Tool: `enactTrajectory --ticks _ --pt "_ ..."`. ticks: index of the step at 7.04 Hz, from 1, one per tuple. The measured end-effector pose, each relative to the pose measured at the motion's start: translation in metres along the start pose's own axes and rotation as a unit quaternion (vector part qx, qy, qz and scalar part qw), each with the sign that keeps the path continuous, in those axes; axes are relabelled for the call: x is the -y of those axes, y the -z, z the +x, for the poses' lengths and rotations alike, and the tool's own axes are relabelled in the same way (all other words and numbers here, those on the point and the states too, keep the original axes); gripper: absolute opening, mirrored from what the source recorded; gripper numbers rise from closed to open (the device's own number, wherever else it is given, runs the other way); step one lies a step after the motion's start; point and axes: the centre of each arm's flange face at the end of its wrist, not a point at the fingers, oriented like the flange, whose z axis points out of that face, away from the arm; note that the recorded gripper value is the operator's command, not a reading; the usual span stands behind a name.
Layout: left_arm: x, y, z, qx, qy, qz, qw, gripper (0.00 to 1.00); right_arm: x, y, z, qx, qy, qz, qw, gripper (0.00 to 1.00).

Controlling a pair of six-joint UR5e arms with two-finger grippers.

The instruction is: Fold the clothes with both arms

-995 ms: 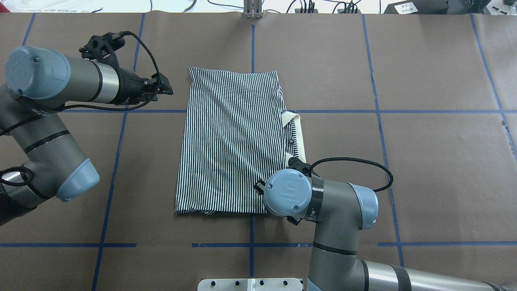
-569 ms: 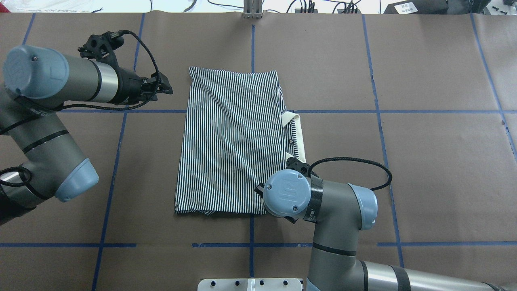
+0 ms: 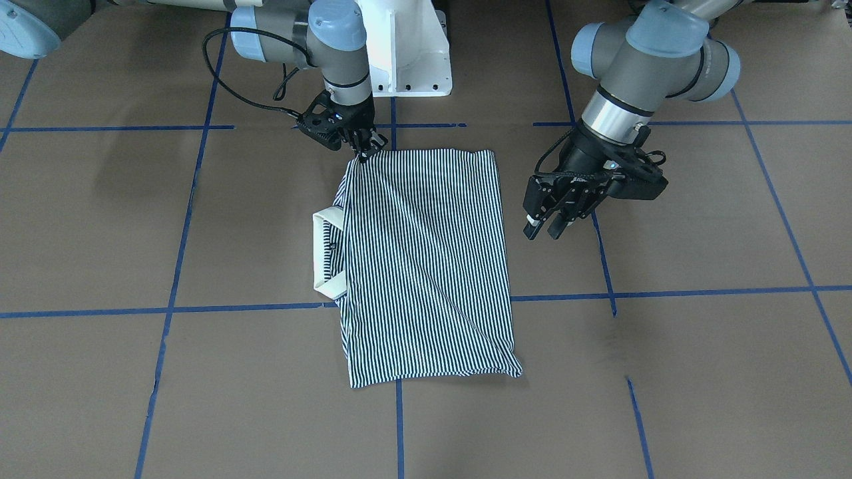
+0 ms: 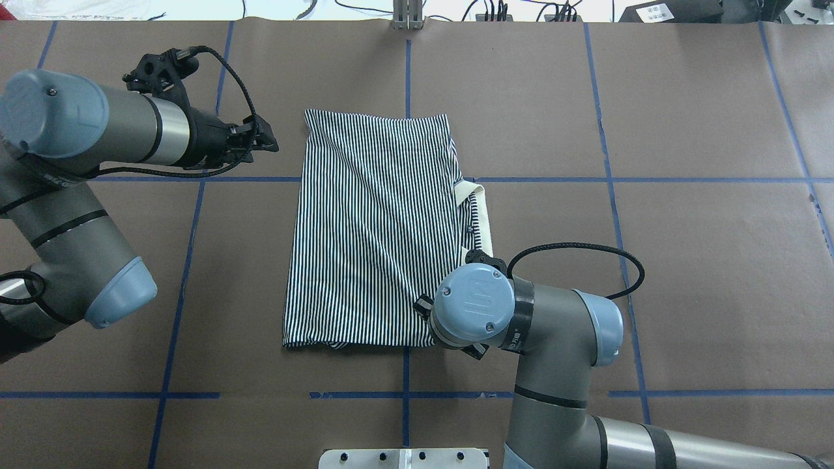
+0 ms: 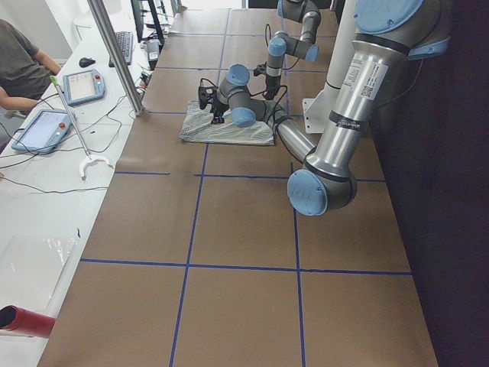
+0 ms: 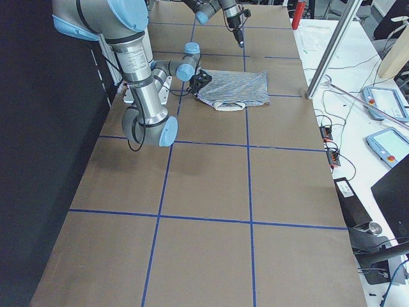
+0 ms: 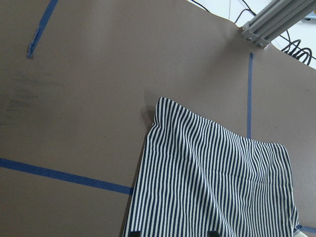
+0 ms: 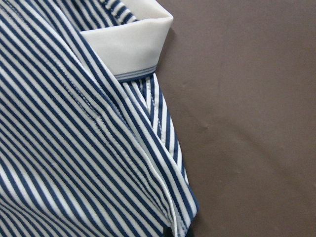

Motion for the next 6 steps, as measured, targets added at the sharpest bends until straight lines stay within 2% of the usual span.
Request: enactTrajectory --ticks 2,3,4,6 --pt "-0.004 0.003 -0.002 -0.001 0.025 -0.002 0.9997 0.58 0.005 0.010 0.021 0.000 0.002 -0.005 1.0000 0.00" --pt "-0.019 0.009 -0.002 -0.007 0.053 -0.008 0.9985 0.58 0.004 0.010 0.026 0.000 0.004 -0.005 1.0000 0.00" --pt "-0.050 0.015 0.000 -0.013 0.086 -0.018 0.9961 0.58 0.002 0.010 0.029 -0.002 0.005 -0.005 1.0000 0.00" --pt "-0.149 0.007 -0.001 -0.008 0.145 -0.031 0.9889 0.58 -0.001 0.010 0.036 -0.003 0.006 -0.006 1.0000 0.00"
